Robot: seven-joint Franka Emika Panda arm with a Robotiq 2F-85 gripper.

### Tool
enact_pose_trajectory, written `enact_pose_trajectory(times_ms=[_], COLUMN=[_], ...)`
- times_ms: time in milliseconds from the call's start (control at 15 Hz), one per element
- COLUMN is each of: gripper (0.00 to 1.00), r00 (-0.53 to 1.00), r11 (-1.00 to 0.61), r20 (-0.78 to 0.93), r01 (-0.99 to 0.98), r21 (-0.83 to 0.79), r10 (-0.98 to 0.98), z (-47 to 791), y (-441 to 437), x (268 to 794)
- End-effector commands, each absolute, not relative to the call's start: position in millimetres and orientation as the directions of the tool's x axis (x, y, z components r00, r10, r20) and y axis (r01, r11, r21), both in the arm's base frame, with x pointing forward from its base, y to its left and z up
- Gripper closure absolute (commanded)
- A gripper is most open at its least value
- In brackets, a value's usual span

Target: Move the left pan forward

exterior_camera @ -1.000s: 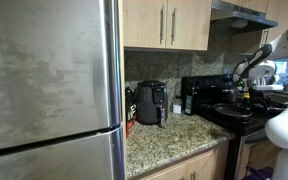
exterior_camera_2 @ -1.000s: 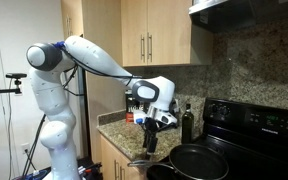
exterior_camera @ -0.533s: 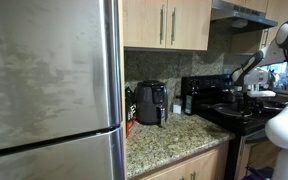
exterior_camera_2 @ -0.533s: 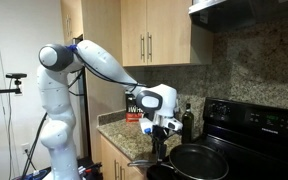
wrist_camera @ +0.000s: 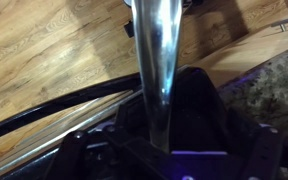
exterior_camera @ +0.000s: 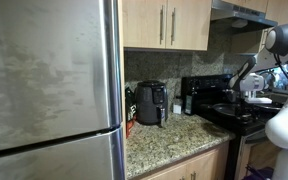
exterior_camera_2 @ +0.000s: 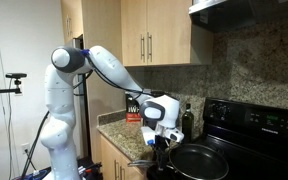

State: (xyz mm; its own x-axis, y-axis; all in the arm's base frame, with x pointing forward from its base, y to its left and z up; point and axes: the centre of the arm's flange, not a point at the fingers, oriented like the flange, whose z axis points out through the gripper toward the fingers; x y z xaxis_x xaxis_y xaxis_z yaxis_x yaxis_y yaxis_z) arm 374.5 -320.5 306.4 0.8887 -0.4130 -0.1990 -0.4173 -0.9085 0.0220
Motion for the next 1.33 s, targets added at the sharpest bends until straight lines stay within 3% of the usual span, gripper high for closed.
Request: enact_pose_trajectory(times_ms=[0, 667, 933, 1267], gripper=[0.26, 0.95, 0.96, 0.96], r00=[0.896, 0.877, 0.866, 0.818], r11=[-0.91, -0.878, -0.868, -0.825], r20=[-0.17, -0.019, 0.048, 0.145], r01=[-0.413, -0.479, -0.495, -0.565], r21=[0.024, 0.007, -0.04, 0.018], r10=[-0.411, -0.48, -0.497, -0.557], z=[295, 314, 340, 362], y=[-328, -325, -312, -324], x=[377, 384, 408, 450])
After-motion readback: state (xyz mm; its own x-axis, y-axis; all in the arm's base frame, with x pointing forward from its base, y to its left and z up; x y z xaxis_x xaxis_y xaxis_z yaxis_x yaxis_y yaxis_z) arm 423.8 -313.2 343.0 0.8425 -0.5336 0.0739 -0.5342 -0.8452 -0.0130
